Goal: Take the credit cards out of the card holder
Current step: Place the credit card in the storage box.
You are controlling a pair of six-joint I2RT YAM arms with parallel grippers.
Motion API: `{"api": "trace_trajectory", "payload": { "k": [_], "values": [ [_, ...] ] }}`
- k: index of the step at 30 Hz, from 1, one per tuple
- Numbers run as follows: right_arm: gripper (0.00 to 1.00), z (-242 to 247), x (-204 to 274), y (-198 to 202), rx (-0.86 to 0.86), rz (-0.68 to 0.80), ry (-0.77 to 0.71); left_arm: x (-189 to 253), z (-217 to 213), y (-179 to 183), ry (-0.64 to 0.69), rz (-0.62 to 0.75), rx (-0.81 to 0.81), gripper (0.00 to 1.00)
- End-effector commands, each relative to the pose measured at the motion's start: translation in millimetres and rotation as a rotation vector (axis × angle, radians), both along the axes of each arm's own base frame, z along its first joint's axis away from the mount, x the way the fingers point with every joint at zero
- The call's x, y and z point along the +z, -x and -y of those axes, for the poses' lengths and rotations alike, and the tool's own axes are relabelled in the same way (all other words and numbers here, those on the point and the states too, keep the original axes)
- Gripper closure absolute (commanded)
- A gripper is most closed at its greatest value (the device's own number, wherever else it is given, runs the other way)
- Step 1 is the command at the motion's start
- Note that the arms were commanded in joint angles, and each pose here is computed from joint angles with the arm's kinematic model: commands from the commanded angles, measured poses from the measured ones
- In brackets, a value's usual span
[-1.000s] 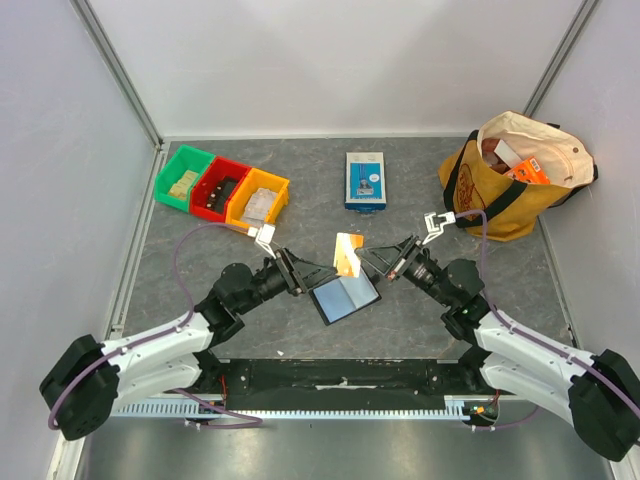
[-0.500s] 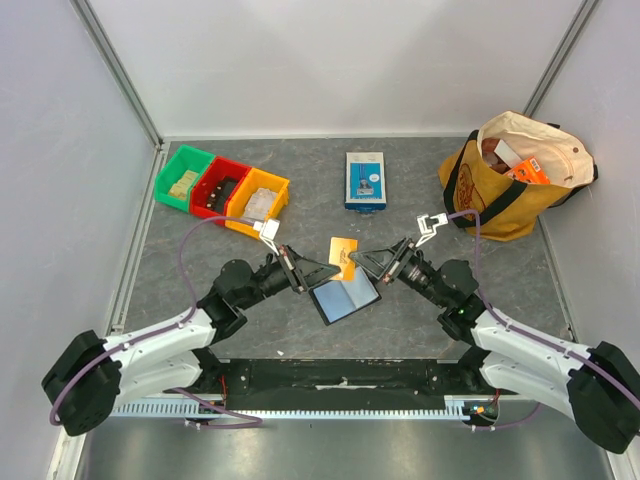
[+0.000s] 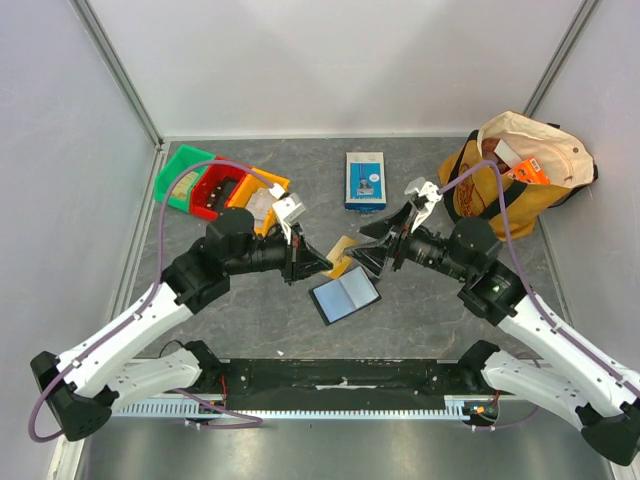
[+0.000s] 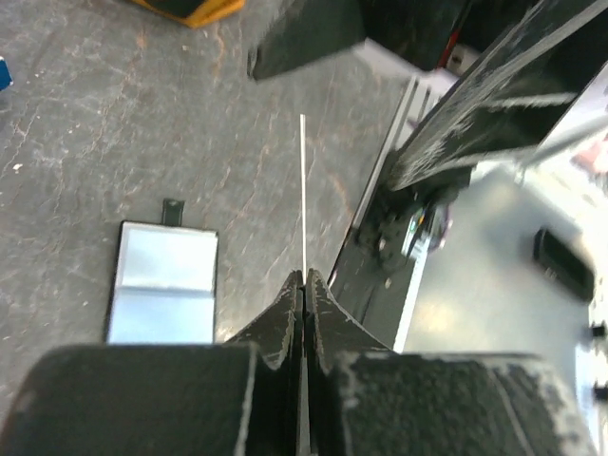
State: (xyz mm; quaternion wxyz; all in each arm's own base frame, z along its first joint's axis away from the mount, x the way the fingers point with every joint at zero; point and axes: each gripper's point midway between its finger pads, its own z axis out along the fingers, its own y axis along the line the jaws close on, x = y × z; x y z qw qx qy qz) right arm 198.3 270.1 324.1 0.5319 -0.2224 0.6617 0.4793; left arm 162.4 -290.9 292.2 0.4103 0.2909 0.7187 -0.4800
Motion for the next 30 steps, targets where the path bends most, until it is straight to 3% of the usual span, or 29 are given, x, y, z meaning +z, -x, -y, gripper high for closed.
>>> {"api": "trace_trajectory", "payload": {
  "k": [1, 6, 20, 24, 30],
  "values": [
    [0.22, -1, -7, 29, 0.222, 0.198, 0.236, -35, -29, 33, -0.302, 0.106, -0.248, 0.98],
    [0.21, -8, 1, 43, 0.366, 0.277, 0.279, -27, -42, 32, -0.388, 0.170, -0.267, 0.98],
    [0.27, -40, -12, 55, 0.618, 0.270, 0.314, -21, -48, 37, -0.455, 0.180, -0.343, 0.98],
    [0.36, -48, -18, 59, 0.659, 0.256, 0.322, -18, -47, 37, -0.448, 0.191, -0.351, 0.98],
    [0.63, -57, -26, 60, 0.673, 0.236, 0.346, -21, -46, 40, -0.448, 0.177, -0.373, 0.98]
  ]
}}
